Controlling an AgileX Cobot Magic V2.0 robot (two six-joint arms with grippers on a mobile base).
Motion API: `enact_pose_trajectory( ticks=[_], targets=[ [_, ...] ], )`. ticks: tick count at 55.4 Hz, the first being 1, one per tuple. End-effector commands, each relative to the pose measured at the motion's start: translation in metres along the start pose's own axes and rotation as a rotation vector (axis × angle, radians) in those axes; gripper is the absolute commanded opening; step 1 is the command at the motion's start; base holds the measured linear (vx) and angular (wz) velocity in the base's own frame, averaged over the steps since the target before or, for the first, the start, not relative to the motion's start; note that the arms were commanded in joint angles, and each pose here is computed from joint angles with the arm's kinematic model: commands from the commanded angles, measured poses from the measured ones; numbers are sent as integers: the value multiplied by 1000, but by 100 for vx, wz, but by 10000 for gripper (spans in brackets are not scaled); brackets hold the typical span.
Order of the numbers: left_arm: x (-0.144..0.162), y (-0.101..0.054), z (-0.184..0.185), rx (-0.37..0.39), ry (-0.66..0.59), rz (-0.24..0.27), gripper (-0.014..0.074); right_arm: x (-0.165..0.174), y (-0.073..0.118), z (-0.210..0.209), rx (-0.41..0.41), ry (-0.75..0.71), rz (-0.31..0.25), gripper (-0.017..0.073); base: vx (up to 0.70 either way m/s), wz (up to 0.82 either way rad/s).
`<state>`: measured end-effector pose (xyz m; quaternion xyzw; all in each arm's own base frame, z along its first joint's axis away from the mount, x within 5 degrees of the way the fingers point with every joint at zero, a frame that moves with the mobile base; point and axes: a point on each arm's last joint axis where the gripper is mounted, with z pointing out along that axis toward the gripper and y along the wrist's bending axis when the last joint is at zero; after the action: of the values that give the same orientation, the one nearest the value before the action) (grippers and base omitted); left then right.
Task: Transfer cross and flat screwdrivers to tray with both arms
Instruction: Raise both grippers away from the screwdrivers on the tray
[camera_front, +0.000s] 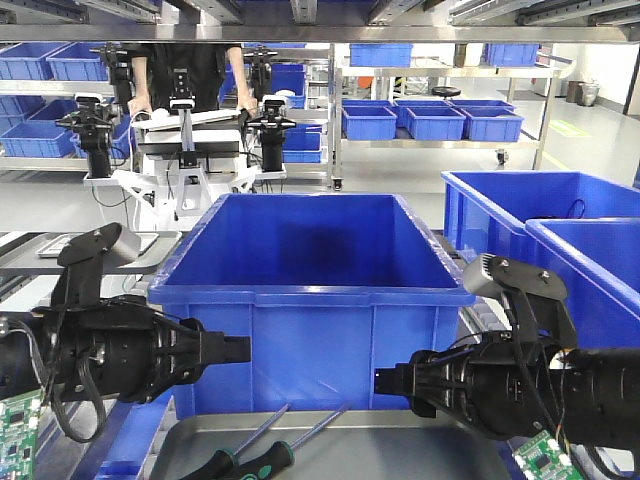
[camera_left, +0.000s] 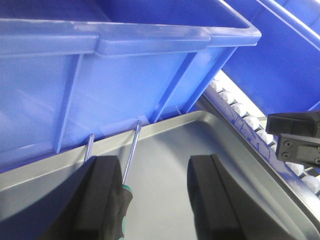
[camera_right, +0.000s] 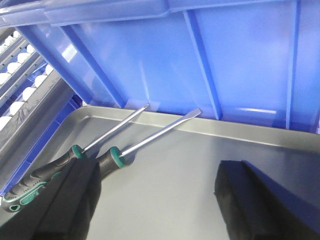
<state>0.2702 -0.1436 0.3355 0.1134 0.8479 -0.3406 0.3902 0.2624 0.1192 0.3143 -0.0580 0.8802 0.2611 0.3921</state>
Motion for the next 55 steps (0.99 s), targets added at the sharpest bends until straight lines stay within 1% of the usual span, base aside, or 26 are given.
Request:
enact_pose_trajectory(
  ticks=[1,14,16,18,20,22,23,24,29,32,34,37,38,40,42,44,46,54,55],
  targets=[
    [-16,-12,-14,25,-101,-11,444,-16,7,-13,-14,-108,0,540,0,0],
    [-16,-11,-12,20,-98,-12,444,-16,7,-13,-14,-108,0,540,0,0],
    [-15,-10,-14,4,-100,15,443,-16,7,-13,-14,-108,0,540,0,0],
    [-14,-9,-18,-28,-109,67,435,-16,7,-13,-14,-108,0,540,0,0],
    [-12,-7,-22,-58,-120,99,419,-16,7,-13,-14,-108,0,540,0,0],
    [-8,-5,-28,-91,-136,117,395,-16,7,-13,-14,-108,0,540,0,0],
    [-3,-3,-32,-109,-147,111,377,-16,7,-13,-14,-108,0,540,0,0],
    [0,0,-36,-135,-168,115,352,-16,7,-13,-14,-108,0,540,0,0],
    [16,10,-56,-207,-251,81,262,-16,7,-13,-14,-108,0,540,0,0],
    [30,16,-65,-247,-291,79,195,-16,7,-13,-14,-108,0,540,0,0],
    [39,19,-73,-269,-315,100,154,-16,7,-13,-14,-108,0,540,0,0],
    [57,22,-85,-302,-341,162,83,-16,7,-13,-14,-108,0,540,0,0],
    [60,23,-87,-312,-345,189,69,-16,7,-13,-14,-108,0,540,0,0],
    [72,25,-94,-328,-354,224,30,-16,7,-13,-14,-108,0,540,0,0],
    [80,27,-100,-341,-365,242,-8,-16,7,-13,-14,-108,0,540,0,0],
    [88,29,-106,-352,-383,252,-8,-16,7,-13,-14,-108,0,540,0,0],
    [95,30,-115,-364,-416,248,-8,-16,7,-13,-14,-108,0,540,0,0],
    [127,43,-138,-439,-493,214,-8,-16,7,-13,-14,-108,0,540,0,0],
    [131,44,-141,-448,-503,218,-8,-16,7,-13,-14,-108,0,540,0,0]
  ],
)
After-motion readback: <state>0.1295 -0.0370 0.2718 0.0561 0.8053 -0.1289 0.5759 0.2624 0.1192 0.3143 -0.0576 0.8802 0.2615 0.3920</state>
